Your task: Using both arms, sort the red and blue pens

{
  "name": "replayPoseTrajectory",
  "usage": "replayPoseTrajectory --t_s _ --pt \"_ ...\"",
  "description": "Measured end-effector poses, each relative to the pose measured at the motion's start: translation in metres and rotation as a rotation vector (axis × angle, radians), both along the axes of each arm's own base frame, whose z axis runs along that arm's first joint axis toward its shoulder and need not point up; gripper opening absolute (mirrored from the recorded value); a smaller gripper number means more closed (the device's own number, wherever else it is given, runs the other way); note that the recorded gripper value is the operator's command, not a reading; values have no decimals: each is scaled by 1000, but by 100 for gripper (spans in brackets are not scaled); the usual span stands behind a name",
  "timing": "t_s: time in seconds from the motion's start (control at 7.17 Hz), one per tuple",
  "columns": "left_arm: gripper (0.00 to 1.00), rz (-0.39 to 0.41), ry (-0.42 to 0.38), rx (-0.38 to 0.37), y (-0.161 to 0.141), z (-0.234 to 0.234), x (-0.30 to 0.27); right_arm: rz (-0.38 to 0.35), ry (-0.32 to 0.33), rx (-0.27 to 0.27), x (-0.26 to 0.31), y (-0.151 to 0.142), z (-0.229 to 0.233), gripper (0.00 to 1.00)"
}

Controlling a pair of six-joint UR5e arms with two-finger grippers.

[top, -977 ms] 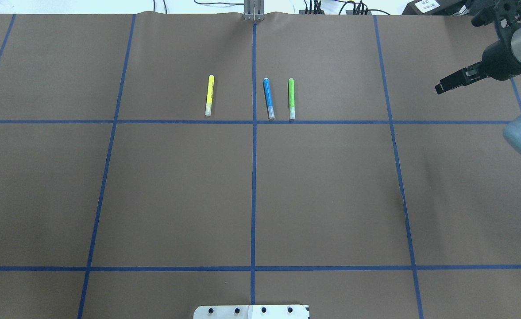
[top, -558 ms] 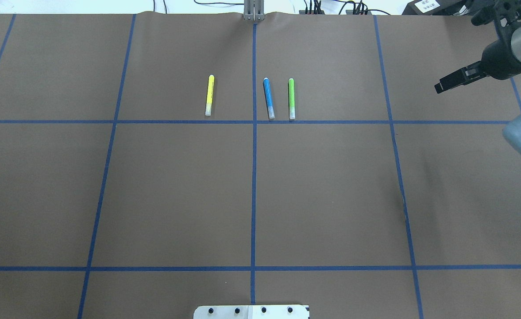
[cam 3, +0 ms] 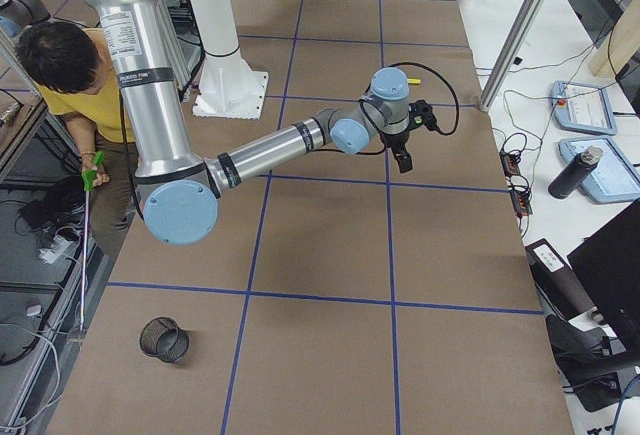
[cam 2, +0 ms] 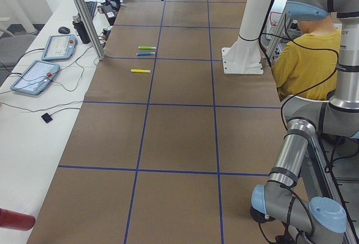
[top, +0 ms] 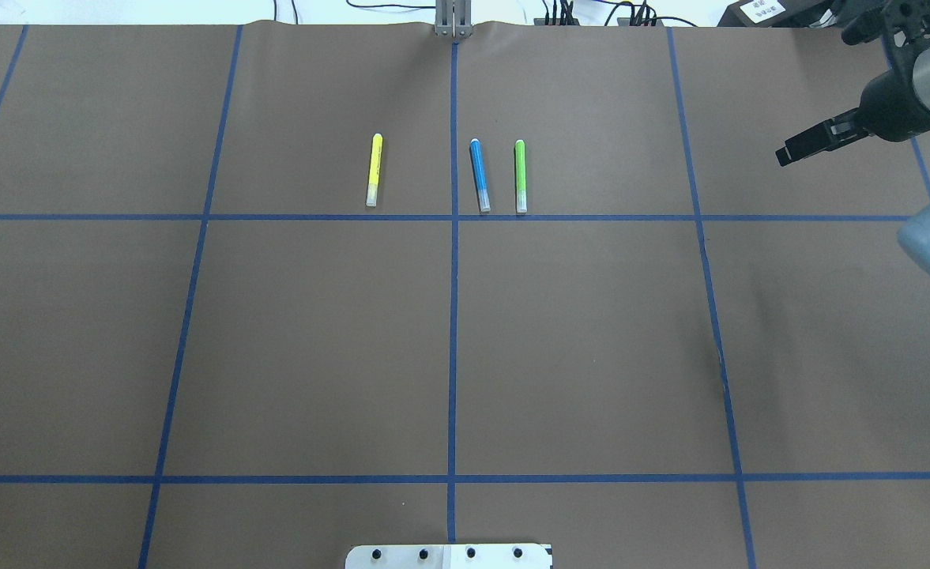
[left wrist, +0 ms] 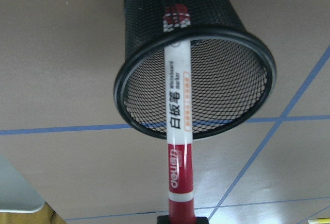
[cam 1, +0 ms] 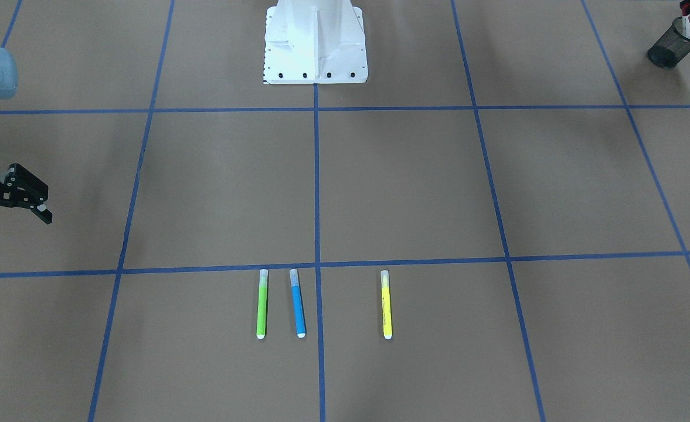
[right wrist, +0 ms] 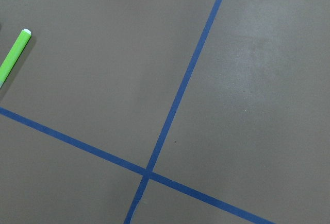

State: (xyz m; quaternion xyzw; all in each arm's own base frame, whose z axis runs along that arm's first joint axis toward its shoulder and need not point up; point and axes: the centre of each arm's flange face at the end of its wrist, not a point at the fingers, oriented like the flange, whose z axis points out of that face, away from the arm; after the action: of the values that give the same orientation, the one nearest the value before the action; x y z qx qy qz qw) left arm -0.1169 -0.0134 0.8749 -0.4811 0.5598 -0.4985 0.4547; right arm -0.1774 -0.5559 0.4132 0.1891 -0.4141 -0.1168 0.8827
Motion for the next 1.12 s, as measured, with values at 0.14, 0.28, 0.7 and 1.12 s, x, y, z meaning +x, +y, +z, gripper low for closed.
replayPoseTrajectory --t_s 0.14,0.28,0.7,1.12 --pt "100 -2 -2 1 -1 0 -1 0 0 1 0 0 0 100" --pt "100 -4 -6 5 -4 -1 -4 0 0 1 0 0 -1 100" --pt "100 -1 -61 54 -28 -12 -35 0 0 1 0 0 -1 100" --pt "100 -2 -306 273 -74 -58 -92 1 2 -5 0 -1 2 100"
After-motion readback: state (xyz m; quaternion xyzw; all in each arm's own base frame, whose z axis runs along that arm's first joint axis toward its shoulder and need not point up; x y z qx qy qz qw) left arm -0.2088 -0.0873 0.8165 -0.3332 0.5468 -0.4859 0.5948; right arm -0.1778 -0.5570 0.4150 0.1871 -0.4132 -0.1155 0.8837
